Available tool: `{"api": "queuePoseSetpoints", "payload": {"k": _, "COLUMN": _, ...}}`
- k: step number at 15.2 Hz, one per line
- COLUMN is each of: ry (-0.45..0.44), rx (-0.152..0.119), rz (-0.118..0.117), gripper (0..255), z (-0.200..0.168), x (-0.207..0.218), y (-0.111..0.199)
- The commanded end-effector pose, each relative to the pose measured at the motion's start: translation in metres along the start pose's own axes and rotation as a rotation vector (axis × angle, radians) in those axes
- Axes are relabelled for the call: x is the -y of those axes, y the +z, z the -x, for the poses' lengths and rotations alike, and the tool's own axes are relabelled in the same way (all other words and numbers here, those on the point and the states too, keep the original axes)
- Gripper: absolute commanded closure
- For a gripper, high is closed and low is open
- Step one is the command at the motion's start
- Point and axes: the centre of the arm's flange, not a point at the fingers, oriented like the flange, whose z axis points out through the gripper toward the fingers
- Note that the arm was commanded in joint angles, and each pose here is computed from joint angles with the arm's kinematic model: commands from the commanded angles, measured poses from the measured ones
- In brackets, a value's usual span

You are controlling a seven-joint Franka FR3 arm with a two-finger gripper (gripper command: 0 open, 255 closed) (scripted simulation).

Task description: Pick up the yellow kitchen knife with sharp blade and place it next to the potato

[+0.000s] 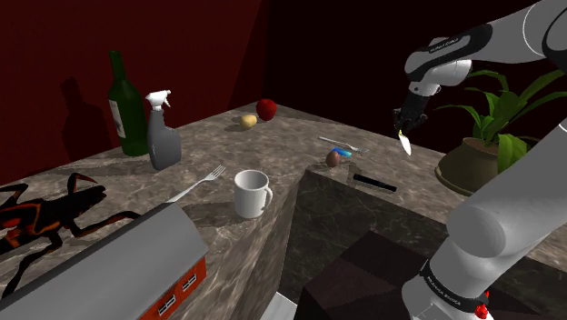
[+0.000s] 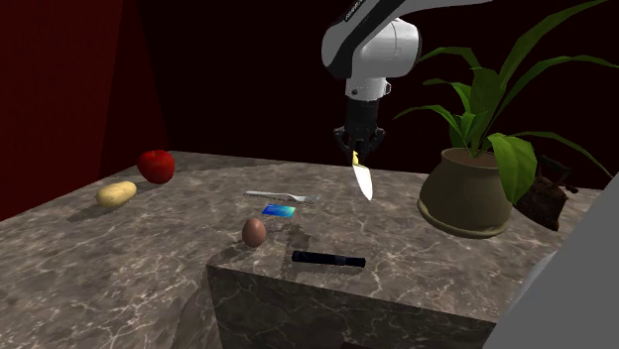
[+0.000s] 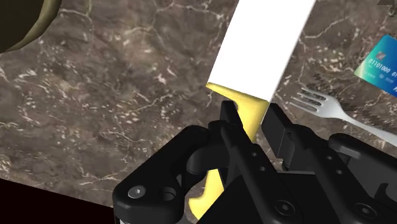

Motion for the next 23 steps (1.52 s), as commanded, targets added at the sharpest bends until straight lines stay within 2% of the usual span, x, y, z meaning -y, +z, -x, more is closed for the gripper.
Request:
{"api": "queuePoseSetpoints", "payload": {"k": 1, "ry": 0.0, "rx": 0.0, "rz": 0.0, "gripper": 255, "z": -0.001, "x": 0.001, "y": -0.011}}
{"api": "queuePoseSetpoints", "payload": {"k": 23, "ry": 0.0, "rx": 0.0, "rz": 0.0, "gripper": 255, "z": -0.004, "x": 0.291, "y": -0.004}}
